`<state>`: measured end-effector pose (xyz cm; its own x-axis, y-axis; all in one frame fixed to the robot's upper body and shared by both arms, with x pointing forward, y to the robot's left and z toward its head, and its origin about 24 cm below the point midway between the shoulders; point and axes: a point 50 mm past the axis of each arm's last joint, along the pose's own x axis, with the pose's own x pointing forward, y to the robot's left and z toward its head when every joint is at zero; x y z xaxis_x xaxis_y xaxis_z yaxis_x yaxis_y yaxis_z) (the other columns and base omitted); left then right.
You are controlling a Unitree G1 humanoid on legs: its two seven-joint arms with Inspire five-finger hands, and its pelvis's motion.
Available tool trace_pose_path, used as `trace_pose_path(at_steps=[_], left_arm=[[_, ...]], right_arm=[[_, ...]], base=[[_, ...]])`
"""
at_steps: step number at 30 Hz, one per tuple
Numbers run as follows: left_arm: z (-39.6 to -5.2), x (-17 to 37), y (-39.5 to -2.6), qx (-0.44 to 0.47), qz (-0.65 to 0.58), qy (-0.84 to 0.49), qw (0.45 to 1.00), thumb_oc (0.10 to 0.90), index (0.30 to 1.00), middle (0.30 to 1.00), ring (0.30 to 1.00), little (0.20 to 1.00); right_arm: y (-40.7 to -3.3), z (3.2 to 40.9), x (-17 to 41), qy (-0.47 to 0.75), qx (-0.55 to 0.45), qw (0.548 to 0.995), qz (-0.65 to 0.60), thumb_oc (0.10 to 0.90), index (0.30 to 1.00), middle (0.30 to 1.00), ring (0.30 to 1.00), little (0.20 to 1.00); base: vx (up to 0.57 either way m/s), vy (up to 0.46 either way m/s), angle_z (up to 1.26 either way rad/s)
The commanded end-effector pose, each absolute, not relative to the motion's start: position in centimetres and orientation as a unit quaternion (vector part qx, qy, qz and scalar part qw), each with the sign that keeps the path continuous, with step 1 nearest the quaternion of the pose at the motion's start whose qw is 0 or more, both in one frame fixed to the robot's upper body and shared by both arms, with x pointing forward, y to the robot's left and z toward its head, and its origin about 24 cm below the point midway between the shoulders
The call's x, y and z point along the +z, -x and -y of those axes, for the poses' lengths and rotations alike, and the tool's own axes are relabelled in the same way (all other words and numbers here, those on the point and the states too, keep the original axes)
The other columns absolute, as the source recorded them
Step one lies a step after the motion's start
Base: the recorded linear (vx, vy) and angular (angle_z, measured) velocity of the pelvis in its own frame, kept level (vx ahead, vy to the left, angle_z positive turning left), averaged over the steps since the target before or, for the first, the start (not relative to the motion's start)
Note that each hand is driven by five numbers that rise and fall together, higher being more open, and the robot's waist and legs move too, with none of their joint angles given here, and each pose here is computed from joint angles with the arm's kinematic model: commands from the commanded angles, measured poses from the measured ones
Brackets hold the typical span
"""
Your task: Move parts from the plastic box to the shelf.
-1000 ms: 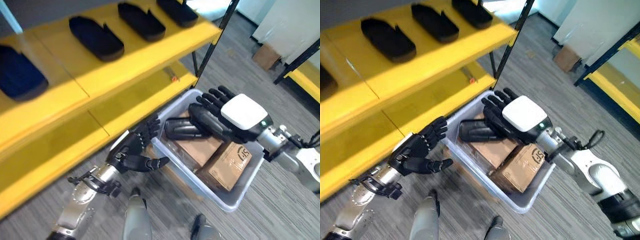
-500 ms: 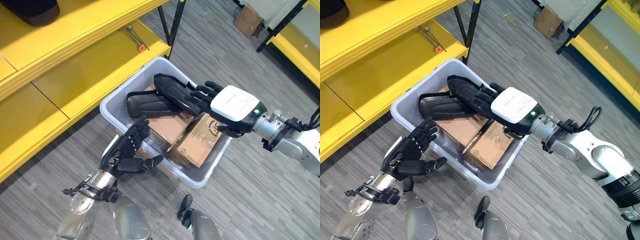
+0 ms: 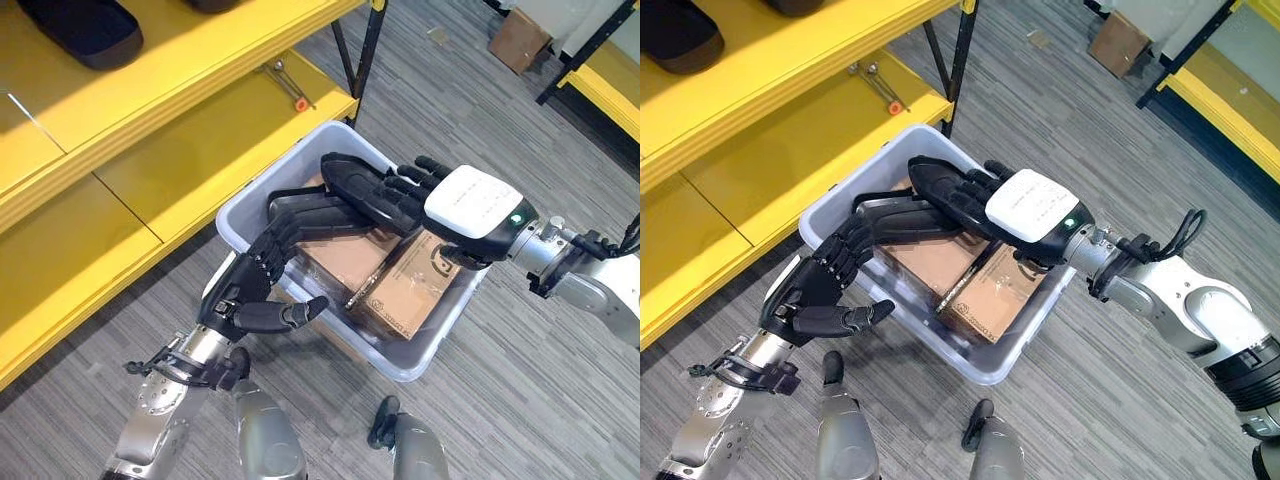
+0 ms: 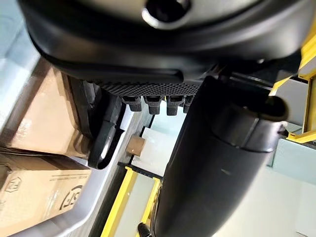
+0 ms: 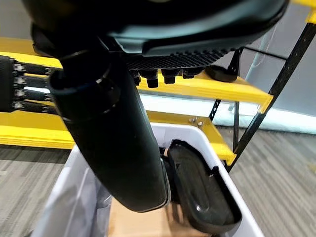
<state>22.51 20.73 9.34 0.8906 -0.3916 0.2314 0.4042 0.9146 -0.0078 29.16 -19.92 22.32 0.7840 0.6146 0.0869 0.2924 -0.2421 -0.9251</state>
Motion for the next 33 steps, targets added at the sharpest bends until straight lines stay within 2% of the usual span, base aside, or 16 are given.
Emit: trace_pose_path(at_steps=[1, 3, 11, 15, 19, 20, 23, 28, 33], left_arm=[[-18.9, 13.6, -21.8, -0.276, 0.22, 0.012, 0.936, 0.9, 1.0, 1.0, 1.0, 1.0], [-18.9, 13.7, -21.8, -0.28, 0.223, 0.008, 0.934, 0.9, 1.0, 1.0, 1.0, 1.0], [-18.9, 14.0, -21.7, -0.281, 0.229, 0.004, 0.932, 0.9, 1.0, 1.0, 1.0, 1.0], [-18.9, 13.7, -21.7, -0.277, 0.231, 0.001, 0.933, 0.9, 1.0, 1.0, 1.0, 1.0], [-19.5, 13.2, -21.5, -0.278, 0.216, 0.008, 0.936, 0.9, 1.0, 1.0, 1.0, 1.0], [-19.3, 13.0, -21.8, -0.29, 0.203, -0.013, 0.935, 0.9, 1.0, 1.0, 1.0, 1.0], [-18.8, 12.5, -21.7, -0.285, 0.19, -0.002, 0.939, 0.9, 1.0, 1.0, 1.0, 1.0], [-18.9, 13.3, -22.8, -0.247, 0.198, -0.014, 0.948, 0.9, 1.0, 1.0, 1.0, 1.0], [-18.9, 14.3, -23.3, -0.238, 0.239, -0.036, 0.941, 0.9, 1.0, 1.0, 1.0, 1.0]], right_arm=[[-29.9, 19.2, 28.5, 0.761, 0.029, 0.528, 0.375, 0.9, 1.0, 1.0, 1.0, 1.0], [-30.1, 19.1, 28.5, 0.769, 0.024, 0.515, 0.377, 0.9, 1.0, 1.0, 1.0, 1.0], [-31.5, 20.0, 28.6, 0.777, -0.012, 0.52, 0.354, 0.9, 1.0, 1.0, 1.0, 1.0], [-31.7, 20.1, 28.5, 0.781, -0.002, 0.517, 0.351, 0.9, 1.0, 1.0, 1.0, 1.0], [-31.0, 21.4, 26.5, 0.772, 0.012, 0.543, 0.331, 0.9, 1.0, 1.0, 1.0, 1.0], [-30.6, 21.6, 24.4, 0.763, 0.019, 0.557, 0.327, 0.9, 1.0, 1.0, 1.0, 1.0], [-30.7, 20.8, 22.7, 0.74, 0.036, 0.584, 0.332, 0.9, 1.0, 1.0, 1.0, 1.0], [-30.9, 18.0, 24.7, 0.745, 0.049, 0.546, 0.38, 0.9, 1.0, 1.0, 1.0, 1.0], [-29.9, 16.9, 26.6, 0.752, 0.067, 0.527, 0.39, 0.9, 1.0, 1.0, 1.0, 1.0]], base=[[0.04, -0.007, 0.06], [0.05, -0.022, 0.05], [0.05, -0.009, 0.03], [0.0, 0.237, 0.0], [0.05, 0.341, 0.06], [0.24, 0.262, 0.0], [0.31, 0.0, -0.22], [0.09, -0.381, -0.07], [-0.05, -0.146, 0.15]])
